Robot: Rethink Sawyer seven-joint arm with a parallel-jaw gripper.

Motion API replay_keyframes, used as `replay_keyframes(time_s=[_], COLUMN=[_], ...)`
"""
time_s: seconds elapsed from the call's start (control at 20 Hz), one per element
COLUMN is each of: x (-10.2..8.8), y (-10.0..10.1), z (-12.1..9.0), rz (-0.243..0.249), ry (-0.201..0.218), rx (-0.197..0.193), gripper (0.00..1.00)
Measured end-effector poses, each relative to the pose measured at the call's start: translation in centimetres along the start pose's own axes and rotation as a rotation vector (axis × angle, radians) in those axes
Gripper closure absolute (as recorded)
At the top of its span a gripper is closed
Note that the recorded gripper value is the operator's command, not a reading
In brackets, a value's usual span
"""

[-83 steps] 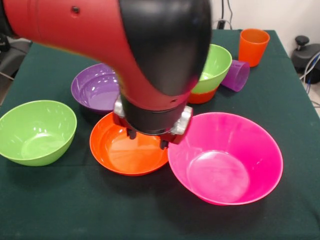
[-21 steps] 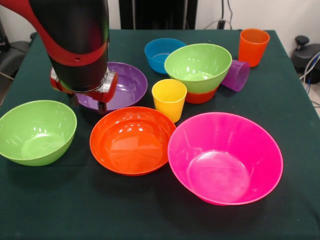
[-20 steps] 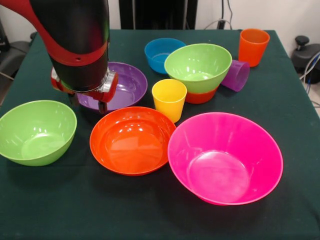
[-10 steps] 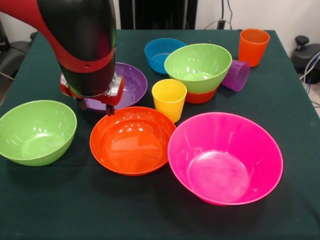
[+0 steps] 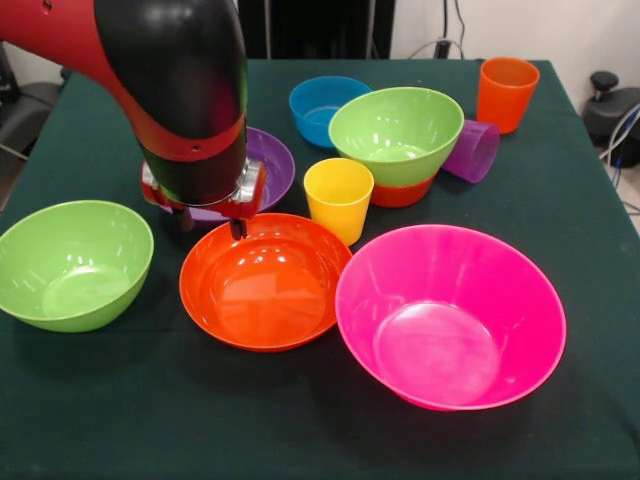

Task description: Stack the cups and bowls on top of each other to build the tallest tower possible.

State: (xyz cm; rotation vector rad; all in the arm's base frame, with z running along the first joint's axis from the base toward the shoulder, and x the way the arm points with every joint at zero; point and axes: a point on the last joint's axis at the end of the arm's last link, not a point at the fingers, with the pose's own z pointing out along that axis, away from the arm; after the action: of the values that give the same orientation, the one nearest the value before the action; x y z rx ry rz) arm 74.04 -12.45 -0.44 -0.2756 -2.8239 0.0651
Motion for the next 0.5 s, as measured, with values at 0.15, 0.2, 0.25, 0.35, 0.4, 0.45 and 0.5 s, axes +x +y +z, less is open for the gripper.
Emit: replay_keyframes(time_s=[0.15,0.2,0.25,0.35,0.4,0.45,0.5], x=[0.0,0.01,0.02,0.02,0.01,0.01,0.0], y=[0.38,0.49,0.52,0.62,0.65,0.67,0.74], z=[0.21,0.33,0.39,0.65,0.73,0.77,0.9], rz=[-0.008,-0.011,-0.012,-0.016,-0.017,-0.017,-0.018], ry=[0.001,0.002,0.003,0.005,0.006,0.006,0.007], rx=[-0.003,-0.004,-0.003,-0.003,-0.003,-0.003,-0.005], gripper=[0.0,0.0,0.0,0.0,0.0,0.0,0.0])
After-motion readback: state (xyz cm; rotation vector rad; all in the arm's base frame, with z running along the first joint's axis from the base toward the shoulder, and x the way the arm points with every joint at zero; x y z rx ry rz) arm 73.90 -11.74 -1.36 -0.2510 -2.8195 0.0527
